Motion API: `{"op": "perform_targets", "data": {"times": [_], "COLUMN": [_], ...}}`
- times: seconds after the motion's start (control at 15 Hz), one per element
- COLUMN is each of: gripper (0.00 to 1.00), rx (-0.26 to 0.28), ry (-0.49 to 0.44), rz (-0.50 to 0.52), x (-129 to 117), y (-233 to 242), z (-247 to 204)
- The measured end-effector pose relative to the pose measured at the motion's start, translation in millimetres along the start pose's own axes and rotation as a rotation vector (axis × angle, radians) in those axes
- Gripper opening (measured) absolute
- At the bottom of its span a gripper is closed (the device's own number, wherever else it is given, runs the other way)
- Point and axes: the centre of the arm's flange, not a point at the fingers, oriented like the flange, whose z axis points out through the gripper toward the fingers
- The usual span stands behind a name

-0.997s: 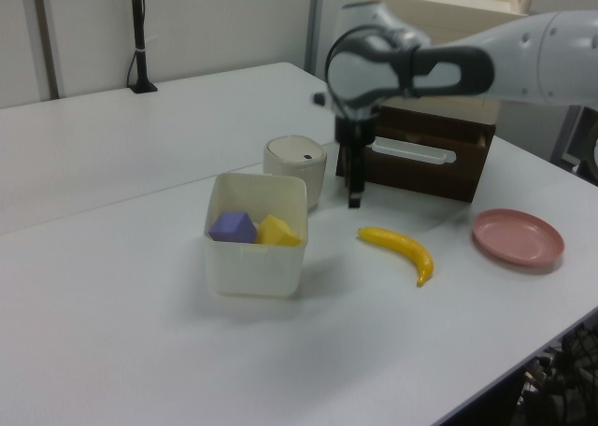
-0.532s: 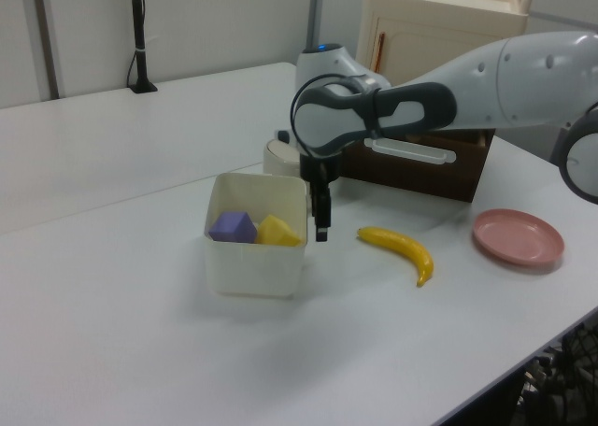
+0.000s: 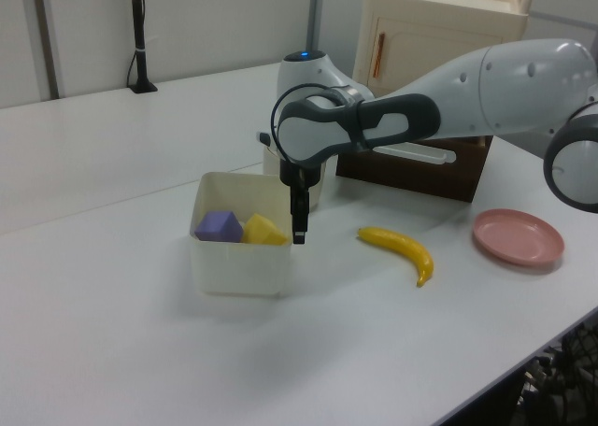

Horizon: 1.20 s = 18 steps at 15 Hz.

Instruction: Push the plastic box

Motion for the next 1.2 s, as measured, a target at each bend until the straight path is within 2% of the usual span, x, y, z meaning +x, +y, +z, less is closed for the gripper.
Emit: {"op": "perform_targets", "data": {"times": [0.53, 0.8, 1.0, 1.2], "gripper": [1.00, 1.00, 1.00, 1.00], "rx": [-0.017, -0.038, -0.058, -0.031], "ry": [0.009, 0.031, 0.039, 0.005], "rz": [0.049, 0.068, 0.114, 0.213], "x": [34.7, 31.4, 3.4, -51.0], "y": [-17.5, -8.1, 11.5, 28.8], "z": [3.5, -12.5, -44.8, -88.9]}}
